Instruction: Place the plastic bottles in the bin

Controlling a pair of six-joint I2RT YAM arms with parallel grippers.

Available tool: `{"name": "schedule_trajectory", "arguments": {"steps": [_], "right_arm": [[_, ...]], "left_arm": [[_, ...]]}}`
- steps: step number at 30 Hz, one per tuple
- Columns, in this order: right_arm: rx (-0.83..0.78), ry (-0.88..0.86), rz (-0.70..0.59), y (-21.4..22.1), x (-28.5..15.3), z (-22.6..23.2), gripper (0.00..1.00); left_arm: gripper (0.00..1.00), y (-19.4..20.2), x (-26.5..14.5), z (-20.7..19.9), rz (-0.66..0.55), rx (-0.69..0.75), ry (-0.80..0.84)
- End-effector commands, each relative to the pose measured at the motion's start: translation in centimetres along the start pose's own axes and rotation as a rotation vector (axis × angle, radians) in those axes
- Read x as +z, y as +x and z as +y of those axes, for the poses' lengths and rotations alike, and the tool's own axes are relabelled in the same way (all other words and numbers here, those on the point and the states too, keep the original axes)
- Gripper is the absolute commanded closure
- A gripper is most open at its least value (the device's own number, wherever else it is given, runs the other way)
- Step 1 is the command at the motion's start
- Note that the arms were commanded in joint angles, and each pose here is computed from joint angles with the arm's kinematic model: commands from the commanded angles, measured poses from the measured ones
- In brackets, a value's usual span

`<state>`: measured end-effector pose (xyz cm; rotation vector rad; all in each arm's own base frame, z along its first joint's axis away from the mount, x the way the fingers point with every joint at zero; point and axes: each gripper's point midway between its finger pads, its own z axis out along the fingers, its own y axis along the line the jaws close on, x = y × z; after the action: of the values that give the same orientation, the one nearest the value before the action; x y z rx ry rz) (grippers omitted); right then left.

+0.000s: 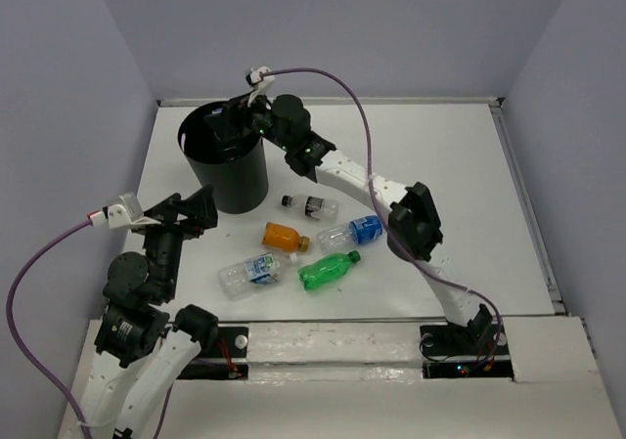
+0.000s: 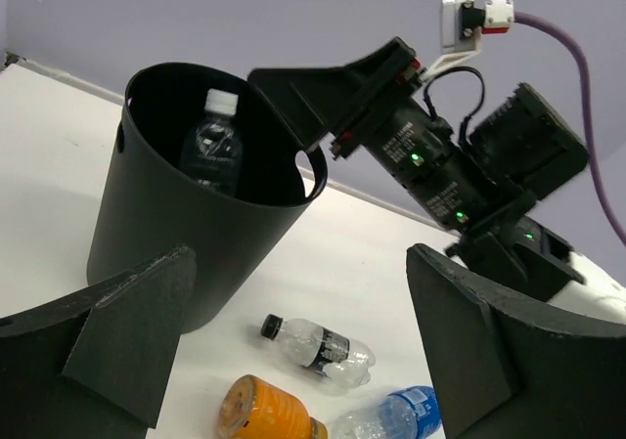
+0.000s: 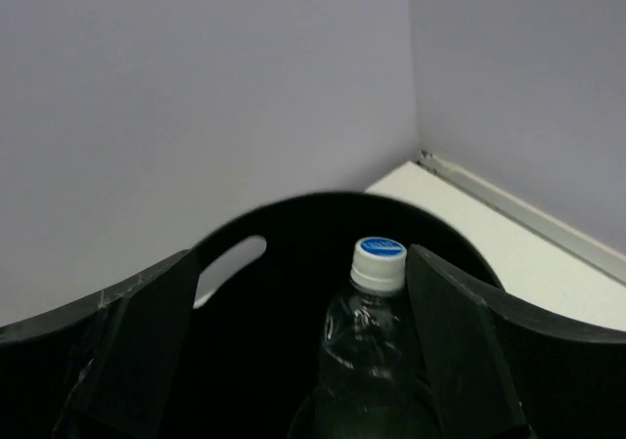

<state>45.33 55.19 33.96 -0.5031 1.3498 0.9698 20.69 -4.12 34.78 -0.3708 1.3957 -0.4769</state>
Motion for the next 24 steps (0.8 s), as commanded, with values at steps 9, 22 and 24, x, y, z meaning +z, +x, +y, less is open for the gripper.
{"name": "schedule_trajectory", "arguments": {"steps": [9, 22, 24], "right_arm": [[-0.138, 0.123, 0.206, -3.1, -16.2, -4.6, 0.23], [-0.268, 0.025, 0.767, 10.8, -23.8, -7.8, 0.11], [-0.254, 0.000, 0.814, 12.8, -23.4, -8.1, 0.11]], "left_arm": [[0.01, -0.5, 0.0, -1.1, -0.024, 0.004, 0.061], [0.01, 1.0, 0.9, -1.8, 0.027, 0.021, 0.093], [0.01, 1.1, 0.9, -1.8, 0.029, 0.022, 0.092]]}}
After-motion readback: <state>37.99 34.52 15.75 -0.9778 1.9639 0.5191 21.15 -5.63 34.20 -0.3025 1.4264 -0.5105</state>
